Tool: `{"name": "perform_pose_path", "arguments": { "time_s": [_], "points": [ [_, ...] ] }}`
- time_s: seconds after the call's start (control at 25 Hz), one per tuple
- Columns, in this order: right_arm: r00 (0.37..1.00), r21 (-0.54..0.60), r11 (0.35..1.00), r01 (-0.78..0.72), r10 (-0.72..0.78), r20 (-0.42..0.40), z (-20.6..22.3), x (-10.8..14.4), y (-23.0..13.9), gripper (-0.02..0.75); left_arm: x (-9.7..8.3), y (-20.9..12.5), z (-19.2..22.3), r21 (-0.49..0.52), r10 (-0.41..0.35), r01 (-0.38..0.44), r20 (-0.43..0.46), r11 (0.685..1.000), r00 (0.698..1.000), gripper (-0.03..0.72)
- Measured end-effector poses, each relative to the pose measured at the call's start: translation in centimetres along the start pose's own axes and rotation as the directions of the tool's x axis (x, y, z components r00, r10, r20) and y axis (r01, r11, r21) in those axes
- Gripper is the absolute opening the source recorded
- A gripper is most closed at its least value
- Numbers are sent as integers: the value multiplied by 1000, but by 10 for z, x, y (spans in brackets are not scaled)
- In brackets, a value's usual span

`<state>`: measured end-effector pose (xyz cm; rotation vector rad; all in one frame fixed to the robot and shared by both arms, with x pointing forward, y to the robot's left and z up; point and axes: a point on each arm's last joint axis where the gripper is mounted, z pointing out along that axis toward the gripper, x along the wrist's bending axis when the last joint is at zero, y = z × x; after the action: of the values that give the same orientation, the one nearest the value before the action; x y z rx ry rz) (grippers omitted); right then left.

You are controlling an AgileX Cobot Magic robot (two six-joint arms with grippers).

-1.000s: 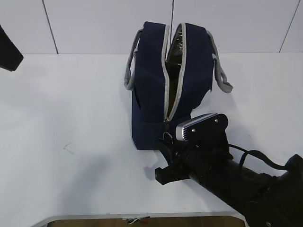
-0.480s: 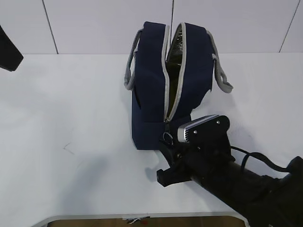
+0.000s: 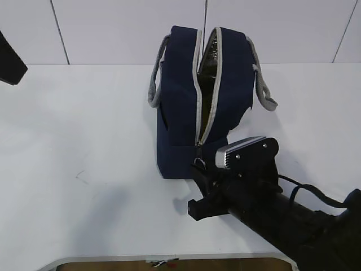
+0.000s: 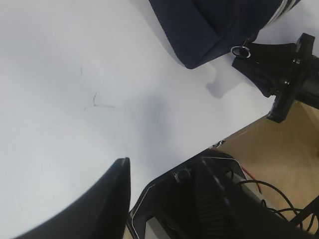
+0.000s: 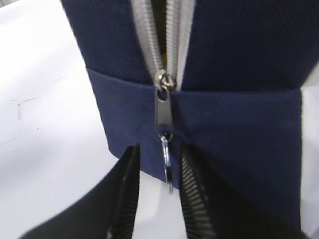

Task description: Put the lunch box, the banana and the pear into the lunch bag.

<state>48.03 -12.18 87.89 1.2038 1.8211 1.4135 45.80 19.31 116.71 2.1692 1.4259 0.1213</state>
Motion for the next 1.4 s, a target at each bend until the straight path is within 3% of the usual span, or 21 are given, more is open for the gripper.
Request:
{"name": "perform_pose_path", "arguments": {
  "time_s": [0.28,0.6,1.4],
  "points": [
    [1000,3,1000,-2,2,1,-1,0,-1,236,0,0,0,0,0,0,0,1000,1000,323],
    [1000,15,1000,2,-2,4,-8,-2,-7,151,0,0,0,0,0,0,0,1000,1000,321],
    [1000,-10,1000,-23,23,3,-9,-3,-5,125,0,0,0,2,0,0,0,1000,1000,313]
  ]
}}
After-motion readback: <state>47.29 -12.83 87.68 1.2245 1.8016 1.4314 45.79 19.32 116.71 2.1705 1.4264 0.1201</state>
